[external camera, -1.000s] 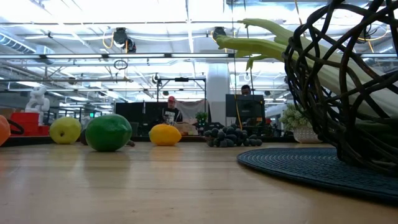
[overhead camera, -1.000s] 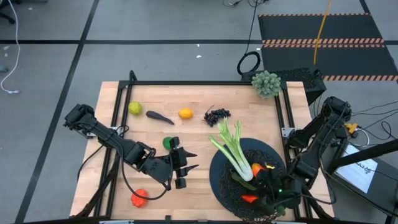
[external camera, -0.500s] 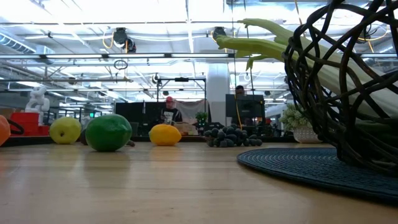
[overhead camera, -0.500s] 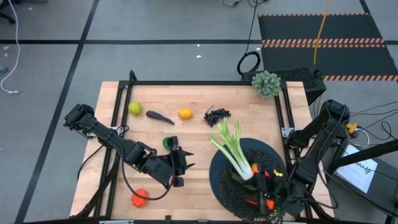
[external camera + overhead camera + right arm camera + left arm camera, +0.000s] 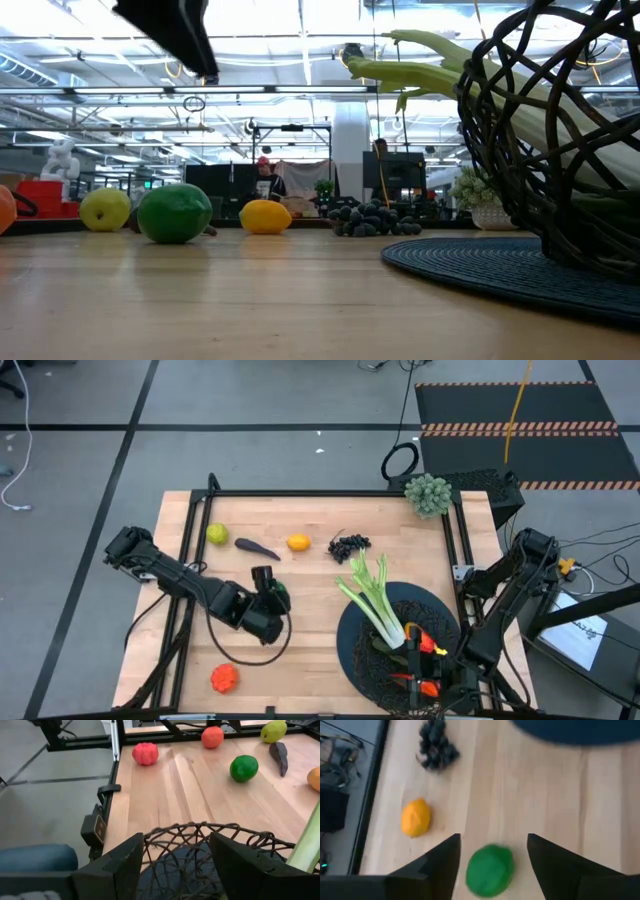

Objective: Build produce basket
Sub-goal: Put the lime into the wire basket

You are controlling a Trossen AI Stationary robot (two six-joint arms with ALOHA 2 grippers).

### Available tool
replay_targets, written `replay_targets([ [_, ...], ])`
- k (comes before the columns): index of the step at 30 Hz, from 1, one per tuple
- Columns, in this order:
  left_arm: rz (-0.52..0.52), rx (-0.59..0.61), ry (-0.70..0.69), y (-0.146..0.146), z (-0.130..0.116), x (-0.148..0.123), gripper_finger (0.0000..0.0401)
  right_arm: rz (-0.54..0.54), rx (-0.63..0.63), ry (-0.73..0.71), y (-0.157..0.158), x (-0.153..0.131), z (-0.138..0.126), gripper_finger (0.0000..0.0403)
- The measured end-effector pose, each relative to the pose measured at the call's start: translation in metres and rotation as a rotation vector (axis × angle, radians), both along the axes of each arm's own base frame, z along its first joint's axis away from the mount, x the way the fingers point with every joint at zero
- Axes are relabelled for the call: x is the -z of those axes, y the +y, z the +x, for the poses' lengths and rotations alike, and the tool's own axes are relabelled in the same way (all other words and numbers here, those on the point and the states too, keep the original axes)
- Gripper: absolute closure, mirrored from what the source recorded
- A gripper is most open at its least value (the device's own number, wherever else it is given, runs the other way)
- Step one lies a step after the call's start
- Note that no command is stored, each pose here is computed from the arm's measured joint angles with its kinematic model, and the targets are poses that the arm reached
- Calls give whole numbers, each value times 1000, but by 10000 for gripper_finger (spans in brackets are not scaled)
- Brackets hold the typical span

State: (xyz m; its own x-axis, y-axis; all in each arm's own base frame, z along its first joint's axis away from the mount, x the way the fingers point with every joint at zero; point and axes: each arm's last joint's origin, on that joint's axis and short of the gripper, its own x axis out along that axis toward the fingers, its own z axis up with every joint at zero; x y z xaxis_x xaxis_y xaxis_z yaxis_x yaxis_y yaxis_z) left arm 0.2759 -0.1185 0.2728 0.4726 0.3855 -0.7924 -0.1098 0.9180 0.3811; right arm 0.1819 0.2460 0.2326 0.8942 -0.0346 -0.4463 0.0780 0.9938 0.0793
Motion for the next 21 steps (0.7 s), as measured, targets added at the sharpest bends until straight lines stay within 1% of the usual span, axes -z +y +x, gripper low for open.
replay_targets([
  [4, -12, 34, 111, 15, 1, 3, 126, 26, -14, -26, 4, -3, 0, 181],
  [6, -38, 67, 143, 20, 3, 4, 108, 29, -22, -32, 5, -4, -1, 181],
  [9, -53, 113, 207, 27, 3, 13, 87, 52, -28, -46, 7, -6, -1, 181],
  [12, -38, 123, 244, 34, 2, 26, 69, 75, -37, -61, 12, -6, -3, 181],
  [14, -21, 141, 272, 36, 0, 35, 60, 82, -49, -68, 16, -4, -4, 181],
  [17, -10, 162, 269, 39, 0, 45, 53, 89, -55, -73, 19, -3, -4, 181],
  [21, -37, 192, 274, 43, -1, 62, 57, 86, -47, -73, 17, -3, -3, 181],
])
